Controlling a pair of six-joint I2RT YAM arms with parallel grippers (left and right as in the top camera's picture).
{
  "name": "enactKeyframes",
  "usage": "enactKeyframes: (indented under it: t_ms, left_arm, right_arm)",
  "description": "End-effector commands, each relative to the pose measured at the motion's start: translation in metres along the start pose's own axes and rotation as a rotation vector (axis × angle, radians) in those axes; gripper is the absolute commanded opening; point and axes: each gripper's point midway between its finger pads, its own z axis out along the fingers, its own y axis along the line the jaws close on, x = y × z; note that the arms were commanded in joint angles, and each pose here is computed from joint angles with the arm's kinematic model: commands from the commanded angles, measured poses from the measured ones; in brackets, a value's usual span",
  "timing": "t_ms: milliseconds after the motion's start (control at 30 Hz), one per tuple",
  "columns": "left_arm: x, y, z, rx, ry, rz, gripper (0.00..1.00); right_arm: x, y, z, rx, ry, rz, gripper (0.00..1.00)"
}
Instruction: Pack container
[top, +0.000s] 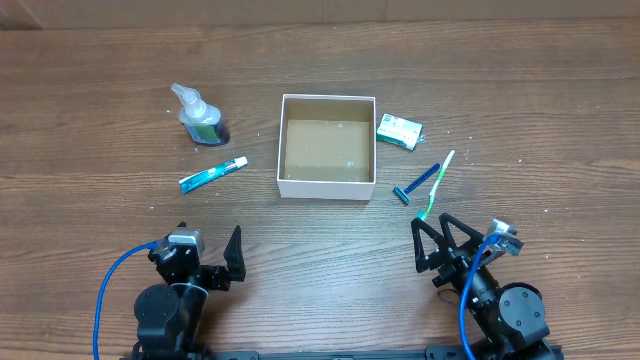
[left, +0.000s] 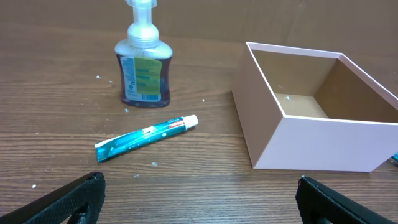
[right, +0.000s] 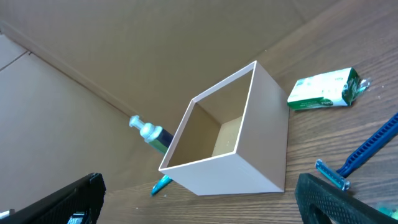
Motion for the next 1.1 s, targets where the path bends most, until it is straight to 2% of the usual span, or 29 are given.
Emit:
enactKeyframes:
  t_ms: [0, 233, 633, 800, 933, 1067]
  left_arm:
    - [0.001, 0.000, 0.000, 0.003, -0.006, -0.011, 1.00]
    - [0.001, 0.000, 0.000, 0.003, -0.007, -0.011, 1.00]
    - [0.001, 0.000, 0.000, 0.003, -0.007, -0.011, 1.00]
    - [0.001, 0.000, 0.000, 0.003, -0.006, -0.011, 1.00]
    - [0.001, 0.000, 0.000, 0.003, -0.007, -0.011, 1.00]
    - [0.001, 0.000, 0.000, 0.003, -0.007, -0.011, 1.00]
  right_arm:
    - [-0.010, 0.011, 0.001, 0.001, 0.012, -0.041, 1.00]
    - [-0.013, 0.008, 0.016, 0.124, 0.108, -0.048, 1.00]
    - [-0.060, 0.040, 0.034, 0.239, 0.212, -0.308, 1.00]
    - [-0.069, 0.041, 0.064, 0.252, 0.223, -0.393, 1.00]
    - [-0.065, 0.033, 0.094, 0.283, 0.301, -0.495, 1.00]
    - [-0.088, 0.021, 0.114, 0.377, 0.314, -0.585, 1.00]
